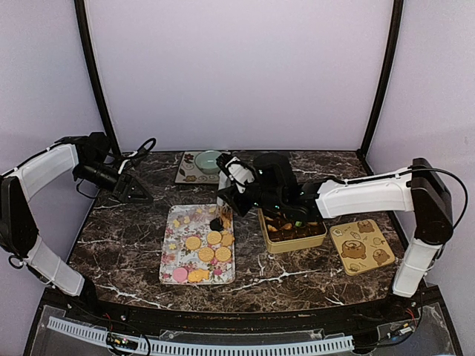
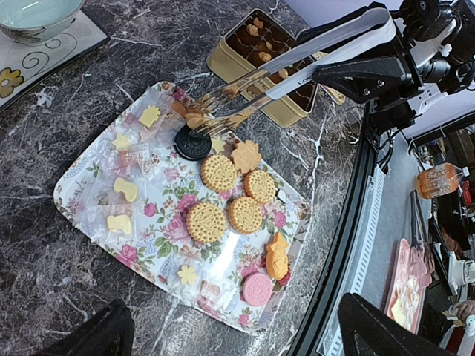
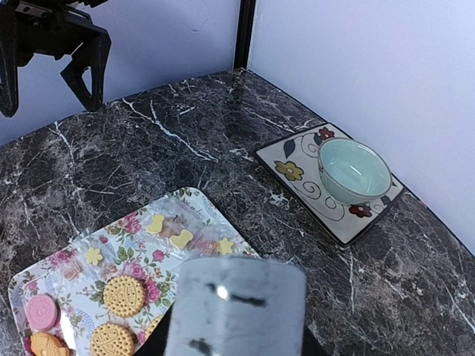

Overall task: Pack the cookies
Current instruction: Pick up the fake cookies from the plate.

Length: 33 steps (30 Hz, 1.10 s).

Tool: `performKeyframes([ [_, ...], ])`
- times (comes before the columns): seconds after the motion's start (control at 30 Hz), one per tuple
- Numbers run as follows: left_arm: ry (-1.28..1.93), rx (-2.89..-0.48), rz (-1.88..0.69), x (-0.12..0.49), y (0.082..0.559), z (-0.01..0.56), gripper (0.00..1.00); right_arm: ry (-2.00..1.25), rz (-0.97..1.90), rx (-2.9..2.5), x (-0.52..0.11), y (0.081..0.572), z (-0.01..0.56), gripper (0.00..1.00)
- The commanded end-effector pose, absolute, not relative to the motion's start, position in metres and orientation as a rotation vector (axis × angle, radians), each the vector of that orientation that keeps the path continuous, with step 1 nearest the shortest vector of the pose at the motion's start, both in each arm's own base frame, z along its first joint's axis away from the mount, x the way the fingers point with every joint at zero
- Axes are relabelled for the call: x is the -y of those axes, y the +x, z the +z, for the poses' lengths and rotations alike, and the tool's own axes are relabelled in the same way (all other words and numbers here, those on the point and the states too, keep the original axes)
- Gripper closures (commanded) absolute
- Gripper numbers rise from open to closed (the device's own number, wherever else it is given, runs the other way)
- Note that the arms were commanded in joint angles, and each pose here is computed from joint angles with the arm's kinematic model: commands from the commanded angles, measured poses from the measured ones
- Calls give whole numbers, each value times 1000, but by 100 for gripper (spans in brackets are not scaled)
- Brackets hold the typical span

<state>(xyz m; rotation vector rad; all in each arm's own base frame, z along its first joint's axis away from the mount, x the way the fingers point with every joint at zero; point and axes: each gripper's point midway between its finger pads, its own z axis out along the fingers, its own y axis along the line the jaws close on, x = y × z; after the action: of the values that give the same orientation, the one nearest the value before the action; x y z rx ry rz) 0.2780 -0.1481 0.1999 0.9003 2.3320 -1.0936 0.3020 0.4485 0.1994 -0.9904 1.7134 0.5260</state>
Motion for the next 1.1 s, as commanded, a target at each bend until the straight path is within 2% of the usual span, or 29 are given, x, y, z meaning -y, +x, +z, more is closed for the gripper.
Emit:
performKeyframes([
  [0.0, 897, -2316, -1107, 147, 273, 205, 2, -1013, 551, -1703, -453, 296, 197, 65],
  [0.13, 899, -2314, -1113, 148, 272, 205, 2, -1041, 569, -1716, -454, 287, 191, 62],
  [0.27, 902, -2313, -1112, 148, 272, 205, 2, -1027, 569, -1720, -450, 286, 191, 62],
  [0.5, 901, -2314, -1114, 148, 271, 206, 3, -993, 511, -1717, -450, 297, 200, 82],
  [0.83, 906, -2308, -1118, 148, 270, 207, 3, -954, 500, -1626, -443, 298, 255, 93],
  [1.07, 904, -2308, -1129, 149, 270, 207, 4, -919, 509, -1559, -392, 284, 309, 97],
])
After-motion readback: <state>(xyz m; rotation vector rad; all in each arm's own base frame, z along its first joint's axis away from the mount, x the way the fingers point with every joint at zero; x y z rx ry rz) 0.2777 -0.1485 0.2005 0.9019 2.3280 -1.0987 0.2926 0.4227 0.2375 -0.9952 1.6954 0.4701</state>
